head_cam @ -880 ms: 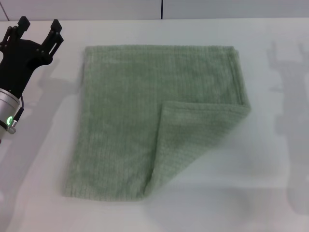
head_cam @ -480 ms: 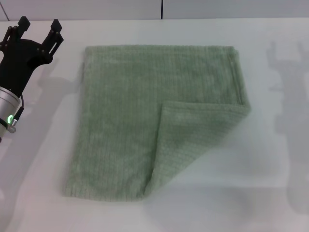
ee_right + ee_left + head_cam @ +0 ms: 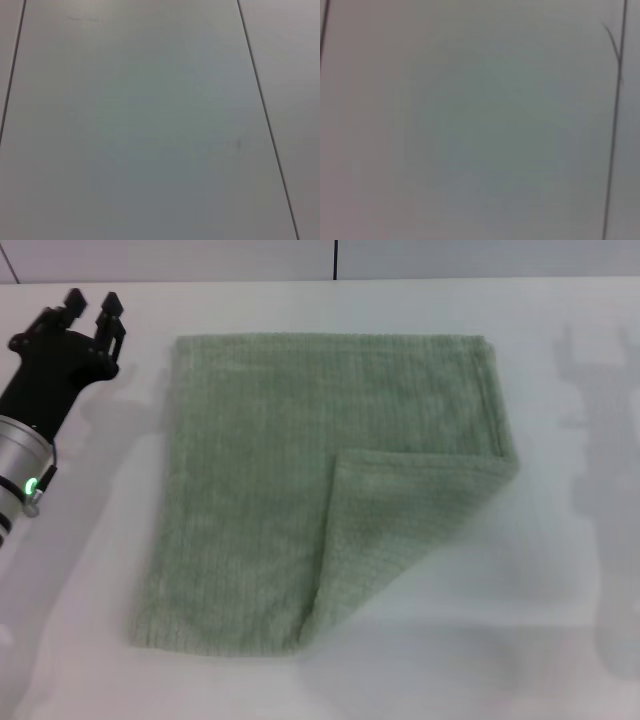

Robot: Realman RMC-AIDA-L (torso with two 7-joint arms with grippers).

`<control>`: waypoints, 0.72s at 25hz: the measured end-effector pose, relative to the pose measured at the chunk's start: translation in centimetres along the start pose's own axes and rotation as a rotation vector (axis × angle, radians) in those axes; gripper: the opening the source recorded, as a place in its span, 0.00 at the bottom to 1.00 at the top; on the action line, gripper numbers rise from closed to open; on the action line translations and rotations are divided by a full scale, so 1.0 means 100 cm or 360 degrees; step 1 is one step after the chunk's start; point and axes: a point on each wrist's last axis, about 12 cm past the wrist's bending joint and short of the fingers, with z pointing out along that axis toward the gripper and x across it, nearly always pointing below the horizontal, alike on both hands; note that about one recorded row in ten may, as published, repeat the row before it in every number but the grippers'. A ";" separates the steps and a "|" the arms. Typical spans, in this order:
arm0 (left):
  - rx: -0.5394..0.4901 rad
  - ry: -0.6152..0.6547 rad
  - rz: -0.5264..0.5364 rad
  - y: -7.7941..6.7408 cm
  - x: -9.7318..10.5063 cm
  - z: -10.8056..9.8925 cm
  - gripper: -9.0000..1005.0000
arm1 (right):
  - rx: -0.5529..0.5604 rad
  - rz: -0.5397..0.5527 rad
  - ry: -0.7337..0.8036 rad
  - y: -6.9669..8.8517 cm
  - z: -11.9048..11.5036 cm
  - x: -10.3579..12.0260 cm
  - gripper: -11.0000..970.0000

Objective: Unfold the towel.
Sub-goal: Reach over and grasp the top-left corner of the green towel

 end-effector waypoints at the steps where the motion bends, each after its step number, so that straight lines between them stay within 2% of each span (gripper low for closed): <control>1: 0.0012 0.0009 0.0001 -0.001 0.001 0.001 0.58 | 0.0000 0.0000 0.0000 0.000 0.000 0.000 0.74; 7: 0.0150 0.0120 0.0046 -0.017 0.007 0.011 0.38 | -0.0001 0.0002 -0.0001 0.001 0.001 0.000 0.74; 12: 0.0219 0.0302 0.0062 -0.028 0.013 0.027 0.12 | -0.0007 0.0007 0.0004 0.002 0.001 0.000 0.74; 14: 0.0237 0.0399 0.0085 -0.032 0.016 0.036 0.09 | -0.0013 0.0010 0.0008 0.003 0.002 0.000 0.74; 16: 0.0237 0.0399 0.0085 -0.032 0.016 0.036 0.05 | -0.0018 0.0011 0.0010 0.003 0.003 0.000 0.74; 18: 0.0244 0.0508 0.0124 -0.037 0.019 0.046 0.01 | -0.0025 0.0011 0.0018 0.004 0.003 0.001 0.74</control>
